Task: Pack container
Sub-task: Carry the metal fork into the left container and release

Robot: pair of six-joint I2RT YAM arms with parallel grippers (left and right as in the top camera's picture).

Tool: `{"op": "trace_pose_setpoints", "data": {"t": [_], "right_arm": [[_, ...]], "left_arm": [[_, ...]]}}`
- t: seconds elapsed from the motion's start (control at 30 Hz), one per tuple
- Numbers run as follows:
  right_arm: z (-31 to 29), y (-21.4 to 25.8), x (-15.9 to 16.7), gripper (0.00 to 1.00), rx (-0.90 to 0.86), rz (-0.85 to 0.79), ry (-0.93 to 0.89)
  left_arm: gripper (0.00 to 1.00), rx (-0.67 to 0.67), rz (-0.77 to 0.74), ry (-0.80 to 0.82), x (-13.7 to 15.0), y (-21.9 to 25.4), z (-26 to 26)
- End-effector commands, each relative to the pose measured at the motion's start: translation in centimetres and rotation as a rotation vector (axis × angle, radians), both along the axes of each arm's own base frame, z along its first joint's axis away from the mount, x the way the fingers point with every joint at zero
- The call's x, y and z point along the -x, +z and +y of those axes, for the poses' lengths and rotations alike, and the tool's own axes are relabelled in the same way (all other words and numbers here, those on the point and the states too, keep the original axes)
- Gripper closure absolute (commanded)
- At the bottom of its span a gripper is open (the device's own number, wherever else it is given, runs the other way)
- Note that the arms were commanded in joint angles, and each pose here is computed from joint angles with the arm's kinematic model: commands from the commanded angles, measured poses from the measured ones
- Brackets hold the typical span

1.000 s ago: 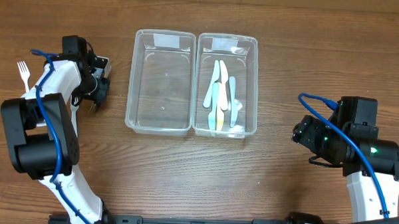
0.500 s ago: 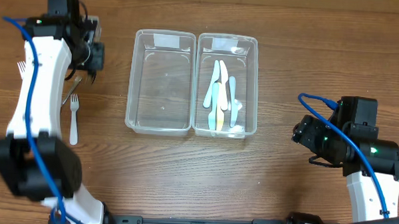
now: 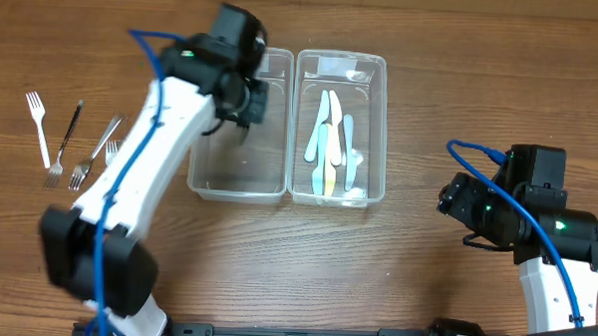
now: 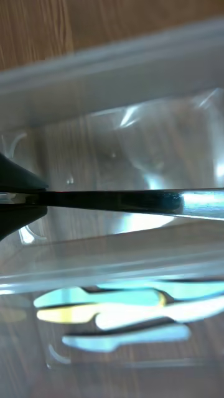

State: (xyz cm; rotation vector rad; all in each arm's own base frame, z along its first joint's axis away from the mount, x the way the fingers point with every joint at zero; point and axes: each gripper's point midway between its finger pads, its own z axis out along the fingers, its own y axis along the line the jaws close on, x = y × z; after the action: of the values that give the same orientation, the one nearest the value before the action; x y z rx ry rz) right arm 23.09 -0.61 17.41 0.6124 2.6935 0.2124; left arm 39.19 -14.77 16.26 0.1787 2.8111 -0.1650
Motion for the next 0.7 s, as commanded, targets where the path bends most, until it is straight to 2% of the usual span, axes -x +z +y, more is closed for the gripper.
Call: {"op": "trace_pose_setpoints", "data": {"t": [0.0, 0.13, 0.23, 0.3, 0.33, 0.4, 0.5, 0.67], "right_arm": [[0.3, 0.1, 0.0, 0.23, -0.007, -0.005, 0.01], [0.3, 0.1, 0.0, 0.23, -0.007, -0.005, 0.01], [0.3, 0.1, 0.0, 0.23, -0.007, -0.005, 0.01], [0.3, 0.1, 0.0, 0.23, -0.007, -0.005, 0.01], [0.3, 0.1, 0.0, 0.23, -0.007, -0.005, 0.01], [0.2, 0.1, 0.0, 0.23, -0.007, -0.004, 0.01], [0.3, 0.1, 0.0, 0.23, -0.007, -0.004, 0.01], [0.3, 0.1, 0.1, 0.23, -0.007, -0.003, 0.011]], "left_arm": [[0.96, -0.043, 0.136, 0.023, 0.3, -5.6, 0.0], [0.96, -0.073, 0.198, 0.001, 0.3, -8.5, 0.1], [0.9, -0.083, 0.216, -0.015, 0.4, -9.3, 0.1], [0.67, -0.084, 0.205, -0.034, 0.3, -9.1, 0.0], [0.61, -0.084, 0.2, -0.04, 0.2, -9.0, 0.0], [0.61, -0.083, 0.187, -0.053, -0.1, -8.5, 0.0], [0.51, -0.095, 0.135, -0.062, -0.8, -5.6, 0.3], [0.45, -0.166, 0.011, 0.019, -0.9, 1.9, 4.0]]}}
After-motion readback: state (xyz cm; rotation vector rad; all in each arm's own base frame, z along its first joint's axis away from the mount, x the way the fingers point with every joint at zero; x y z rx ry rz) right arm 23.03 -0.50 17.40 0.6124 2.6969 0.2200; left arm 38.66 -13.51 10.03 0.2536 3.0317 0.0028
